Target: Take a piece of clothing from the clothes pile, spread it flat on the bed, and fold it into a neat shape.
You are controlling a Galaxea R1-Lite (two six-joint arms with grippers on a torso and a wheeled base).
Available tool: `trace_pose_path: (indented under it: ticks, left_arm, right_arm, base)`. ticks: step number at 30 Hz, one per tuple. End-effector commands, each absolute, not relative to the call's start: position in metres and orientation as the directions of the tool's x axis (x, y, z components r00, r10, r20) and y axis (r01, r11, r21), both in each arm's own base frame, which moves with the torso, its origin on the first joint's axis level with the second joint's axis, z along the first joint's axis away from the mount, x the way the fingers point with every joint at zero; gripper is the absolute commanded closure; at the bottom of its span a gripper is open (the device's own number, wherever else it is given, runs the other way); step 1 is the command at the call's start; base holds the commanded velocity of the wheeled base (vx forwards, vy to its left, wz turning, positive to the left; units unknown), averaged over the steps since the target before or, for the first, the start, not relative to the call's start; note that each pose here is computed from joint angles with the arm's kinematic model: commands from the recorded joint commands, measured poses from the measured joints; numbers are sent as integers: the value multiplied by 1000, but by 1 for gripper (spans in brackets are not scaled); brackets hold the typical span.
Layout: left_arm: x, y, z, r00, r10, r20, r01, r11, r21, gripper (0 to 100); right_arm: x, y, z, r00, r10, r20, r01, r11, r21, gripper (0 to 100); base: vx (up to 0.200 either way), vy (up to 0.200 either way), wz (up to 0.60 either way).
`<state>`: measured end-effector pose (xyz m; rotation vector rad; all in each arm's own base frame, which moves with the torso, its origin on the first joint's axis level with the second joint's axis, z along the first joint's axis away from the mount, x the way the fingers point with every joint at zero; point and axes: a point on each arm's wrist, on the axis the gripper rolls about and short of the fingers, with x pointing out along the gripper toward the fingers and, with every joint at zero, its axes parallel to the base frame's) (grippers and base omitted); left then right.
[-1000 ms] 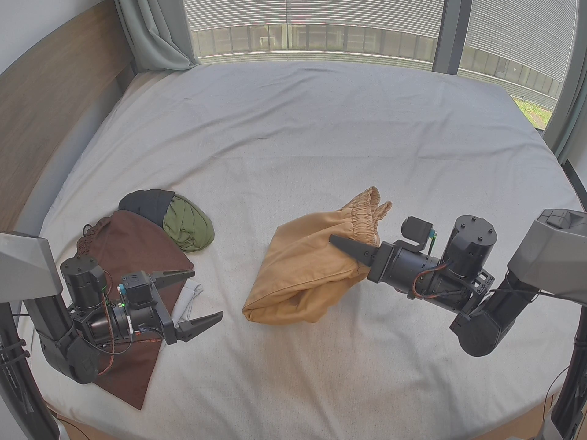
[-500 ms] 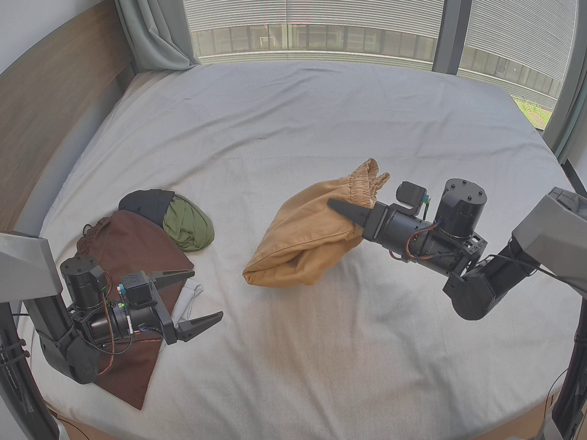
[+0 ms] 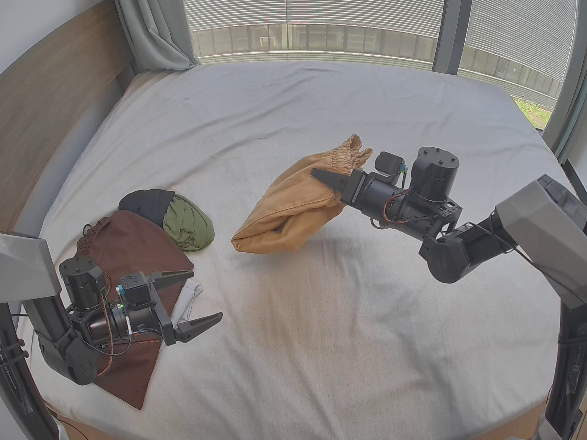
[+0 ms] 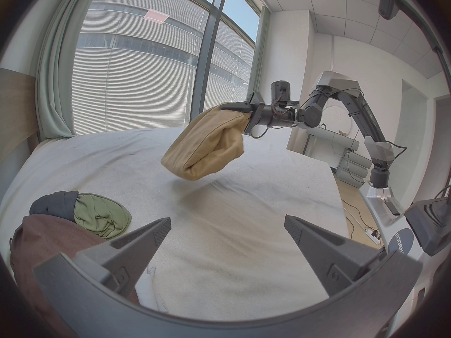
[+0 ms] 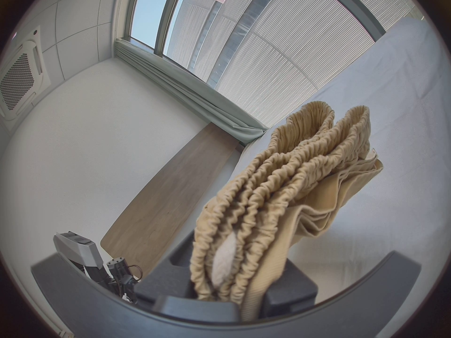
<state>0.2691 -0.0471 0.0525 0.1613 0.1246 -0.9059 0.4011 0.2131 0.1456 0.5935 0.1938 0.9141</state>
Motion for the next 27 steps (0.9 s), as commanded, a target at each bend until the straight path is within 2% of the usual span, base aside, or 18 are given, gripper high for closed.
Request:
trace_pose_path:
  ticks: [1, 6, 12, 27]
  left_arm:
    - [269, -46, 53, 614, -770, -173, 788, 609, 88, 0]
    - [268, -46, 53, 613, -771, -175, 789, 608, 86, 0]
    - [268, -46, 53, 612, -771, -177, 789, 608, 84, 0]
    - [268, -46, 52, 612, -770, -178, 789, 608, 83, 0]
  right_arm:
    - [421, 226, 115, 605, 795, 44, -664, 473, 579, 100]
    - [432, 228, 93, 612, 791, 7, -640, 489, 593, 100]
    - [438, 222, 89, 624, 782, 1, -629, 501, 595, 100]
    - [449, 231, 126, 616, 784, 73, -673, 476, 565, 100]
  base:
    - [0, 0, 0]
    - [0, 0, 0]
    - [0, 0, 0]
    - [0, 0, 0]
